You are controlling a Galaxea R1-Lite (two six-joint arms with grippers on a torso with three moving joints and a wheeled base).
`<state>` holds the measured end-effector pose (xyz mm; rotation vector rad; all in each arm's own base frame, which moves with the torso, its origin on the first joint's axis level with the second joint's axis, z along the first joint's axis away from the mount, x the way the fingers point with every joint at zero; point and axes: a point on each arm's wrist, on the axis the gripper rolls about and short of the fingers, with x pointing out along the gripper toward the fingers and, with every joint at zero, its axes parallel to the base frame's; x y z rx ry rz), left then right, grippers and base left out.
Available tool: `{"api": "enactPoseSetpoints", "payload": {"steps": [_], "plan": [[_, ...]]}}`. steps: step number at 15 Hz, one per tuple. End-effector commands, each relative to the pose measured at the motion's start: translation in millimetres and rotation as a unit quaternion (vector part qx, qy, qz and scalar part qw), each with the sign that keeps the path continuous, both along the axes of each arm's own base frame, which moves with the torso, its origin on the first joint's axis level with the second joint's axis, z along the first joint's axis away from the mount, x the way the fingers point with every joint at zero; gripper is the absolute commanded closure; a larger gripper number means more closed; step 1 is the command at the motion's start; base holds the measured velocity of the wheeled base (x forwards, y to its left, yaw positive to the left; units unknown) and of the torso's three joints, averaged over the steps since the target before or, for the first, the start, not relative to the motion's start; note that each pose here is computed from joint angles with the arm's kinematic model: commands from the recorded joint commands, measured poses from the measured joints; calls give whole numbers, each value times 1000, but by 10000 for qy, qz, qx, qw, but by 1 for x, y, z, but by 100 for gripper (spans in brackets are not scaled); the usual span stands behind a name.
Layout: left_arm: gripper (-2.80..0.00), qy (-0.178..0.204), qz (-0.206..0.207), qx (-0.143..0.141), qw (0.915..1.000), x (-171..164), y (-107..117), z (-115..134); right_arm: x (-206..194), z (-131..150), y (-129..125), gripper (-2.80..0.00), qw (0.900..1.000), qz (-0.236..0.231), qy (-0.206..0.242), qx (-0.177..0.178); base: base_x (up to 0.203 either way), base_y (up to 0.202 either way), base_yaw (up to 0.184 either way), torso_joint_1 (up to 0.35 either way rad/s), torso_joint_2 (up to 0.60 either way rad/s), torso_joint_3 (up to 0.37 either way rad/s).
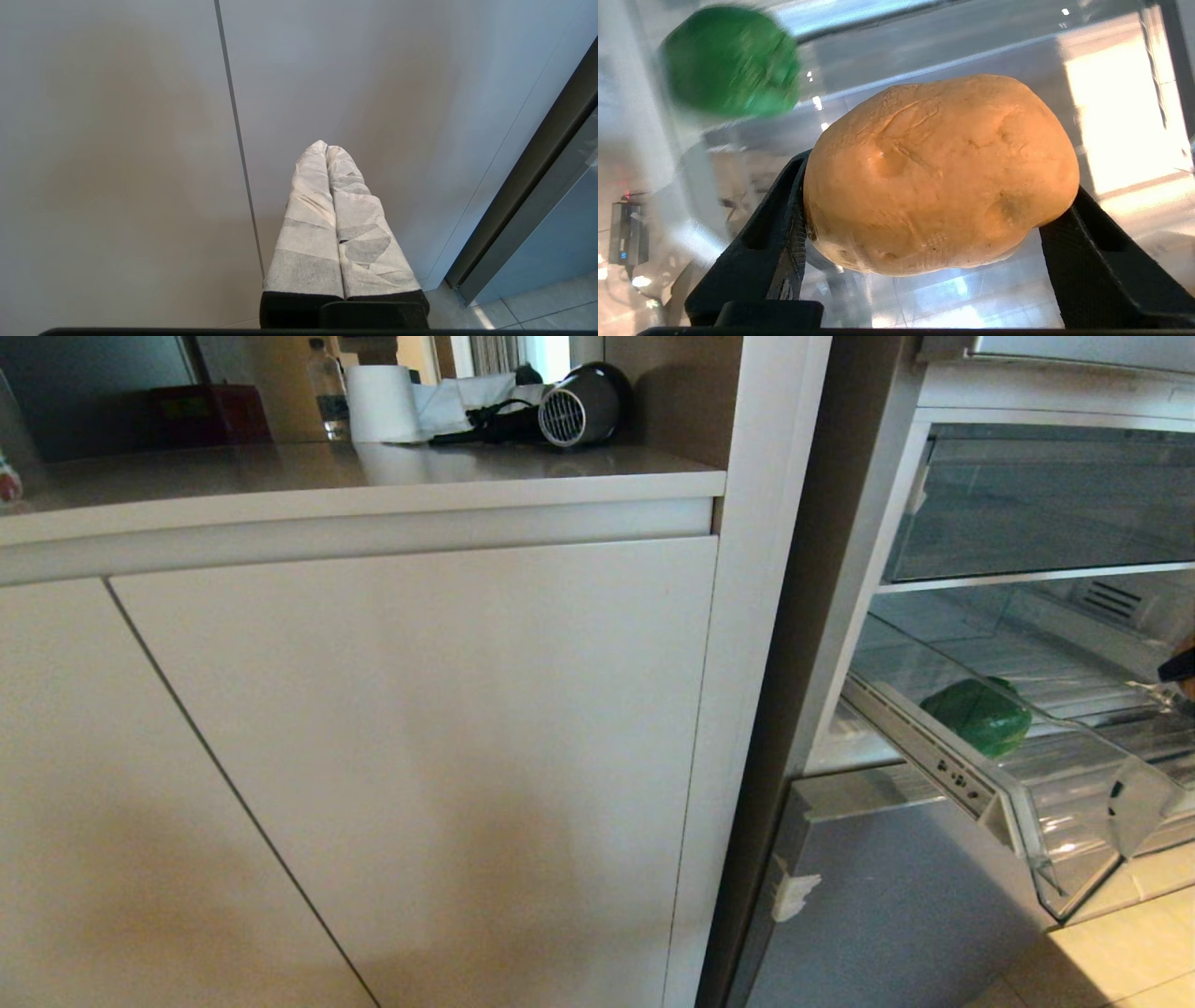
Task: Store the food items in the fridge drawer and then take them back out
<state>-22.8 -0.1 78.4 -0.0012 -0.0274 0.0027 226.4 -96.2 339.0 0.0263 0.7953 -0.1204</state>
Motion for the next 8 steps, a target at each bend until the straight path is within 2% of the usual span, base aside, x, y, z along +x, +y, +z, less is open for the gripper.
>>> {"api": "enactPoseSetpoints", "payload": {"steps": [1,5,8], "plan": [[0,53,1,-1,10000,1,0,-3,-41,15,18,0,9995,12,-289,-131,0,0,0,0,0,0],[0,53,1,-1,10000,1,0,-3,-94,18,41,0,9982,-10,-540,-247,0,0,0,0,0,0],[0,53,1,-1,10000,1,0,-3,-126,8,56,0,9966,-5,-748,-334,0,0,0,0,0,0]]}}
